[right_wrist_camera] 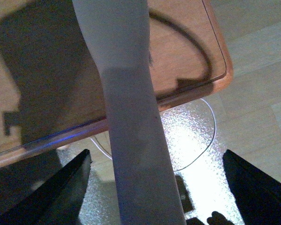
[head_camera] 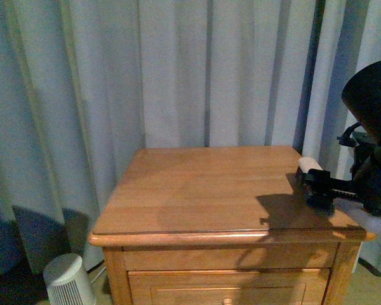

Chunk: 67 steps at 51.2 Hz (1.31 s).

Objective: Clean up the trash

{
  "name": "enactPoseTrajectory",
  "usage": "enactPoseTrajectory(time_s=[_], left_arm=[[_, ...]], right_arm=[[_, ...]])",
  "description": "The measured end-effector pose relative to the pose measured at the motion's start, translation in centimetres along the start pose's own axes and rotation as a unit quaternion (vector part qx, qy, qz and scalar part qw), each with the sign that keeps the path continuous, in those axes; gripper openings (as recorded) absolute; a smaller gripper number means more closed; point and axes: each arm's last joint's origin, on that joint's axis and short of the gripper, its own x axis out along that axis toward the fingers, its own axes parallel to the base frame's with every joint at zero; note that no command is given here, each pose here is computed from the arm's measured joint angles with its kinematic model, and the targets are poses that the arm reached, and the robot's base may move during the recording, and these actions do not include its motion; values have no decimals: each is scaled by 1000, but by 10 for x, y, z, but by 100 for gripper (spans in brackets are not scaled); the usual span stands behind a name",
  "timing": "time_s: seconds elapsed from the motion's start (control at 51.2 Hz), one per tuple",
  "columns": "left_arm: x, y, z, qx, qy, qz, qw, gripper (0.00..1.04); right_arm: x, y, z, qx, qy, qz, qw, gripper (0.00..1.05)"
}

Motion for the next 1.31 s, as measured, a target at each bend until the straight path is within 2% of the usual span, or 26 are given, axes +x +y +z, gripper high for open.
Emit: enactPoseTrajectory(time_s=[0.215, 0.293, 0.371, 0.508, 0.644, 0.879, 1.015, 1.132, 1.308], left_arm=[[0, 0, 0, 0, 0, 0, 1000, 27], [0, 0, 0, 0, 0, 0, 1000, 27], [0, 0, 0, 0, 0, 0, 1000, 27], [0, 0, 0, 0, 0, 0, 1000, 27], [0, 0, 0, 0, 0, 0, 1000, 27], [0, 0, 0, 0, 0, 0, 1000, 27], [0, 0, 0, 0, 0, 0, 1000, 27], [0, 0, 0, 0, 0, 0, 1000, 27], [0, 0, 0, 0, 0, 0, 1000, 27]], right_arm=[[1, -1, -1, 2, -1, 0, 1000, 47], [1, -1, -2, 2, -5, 4, 1000, 29], [-1, -2, -2, 3, -11, 2, 1000, 20], [-10, -4, -1, -1, -38, 1, 999, 19], [-34, -6, 3, -21, -116, 7, 993, 19], [-104, -14, -5, -78, -278, 35, 957, 19], [-141, -26, -29, -112, -348, 49, 930, 19], [-172, -47, -66, -128, -392, 54, 910, 19], [-191, -71, -102, -116, -418, 39, 900, 19]])
